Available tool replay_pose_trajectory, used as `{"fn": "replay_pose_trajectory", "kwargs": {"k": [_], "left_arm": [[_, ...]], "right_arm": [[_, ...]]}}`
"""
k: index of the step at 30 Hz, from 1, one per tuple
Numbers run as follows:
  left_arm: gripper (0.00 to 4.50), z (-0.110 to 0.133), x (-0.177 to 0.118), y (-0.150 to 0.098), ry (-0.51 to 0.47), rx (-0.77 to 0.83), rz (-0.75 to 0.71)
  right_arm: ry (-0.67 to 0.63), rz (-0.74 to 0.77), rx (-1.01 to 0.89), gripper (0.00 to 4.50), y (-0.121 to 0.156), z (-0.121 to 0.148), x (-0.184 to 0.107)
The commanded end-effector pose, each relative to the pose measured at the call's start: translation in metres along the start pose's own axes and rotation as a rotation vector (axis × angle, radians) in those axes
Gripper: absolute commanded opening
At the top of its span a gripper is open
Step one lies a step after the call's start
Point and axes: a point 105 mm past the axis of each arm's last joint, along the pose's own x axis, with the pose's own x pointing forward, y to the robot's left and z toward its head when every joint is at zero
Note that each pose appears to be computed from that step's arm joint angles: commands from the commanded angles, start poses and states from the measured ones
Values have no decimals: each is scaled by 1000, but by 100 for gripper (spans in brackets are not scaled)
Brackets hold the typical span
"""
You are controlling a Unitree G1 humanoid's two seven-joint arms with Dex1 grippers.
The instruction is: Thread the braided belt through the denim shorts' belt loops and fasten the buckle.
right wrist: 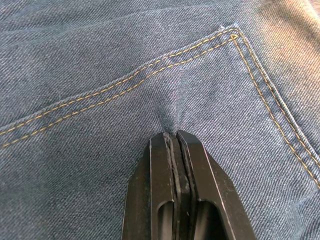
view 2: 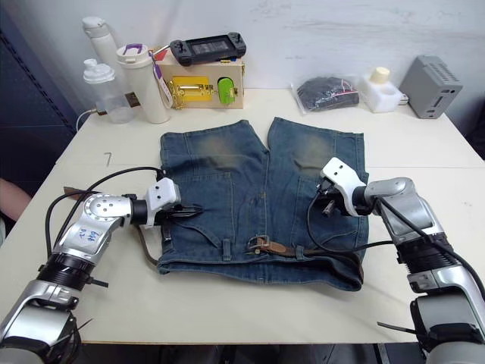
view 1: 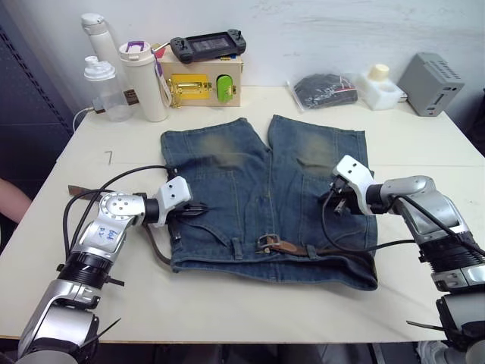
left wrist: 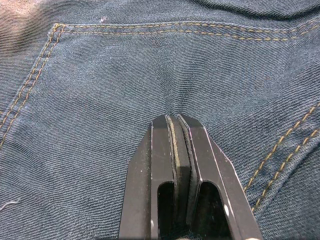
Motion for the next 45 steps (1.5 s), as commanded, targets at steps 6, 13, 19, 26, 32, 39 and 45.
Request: {"fn": "replay_pose_trajectory", "kwargs": {"k": [6,13,19,26,32,39,45], "left_arm": [[3,-29,21,28,205,134,92],[3,-24,31,41,211,179,123],[35,-1,27,44,58,110,163],[311,58,-27,61,-154,71,371],[358,89,-89,58,-280,-82,544],[358,21,-163,46,-91,-440,902],[358,-29,-179,27,30,-913,1154]], "right_arm": [[43,-201,32,0,-26,-8,16],[43,-273,20,0,-39,-5,22],[-86,-275,62,66,-40,19,13],[-347,-154,134,368,-14,68,-29],[-538,43,119,448,31,102,-64],[-662,246,48,448,85,113,-78],[-631,305,21,448,103,103,-69]]}}
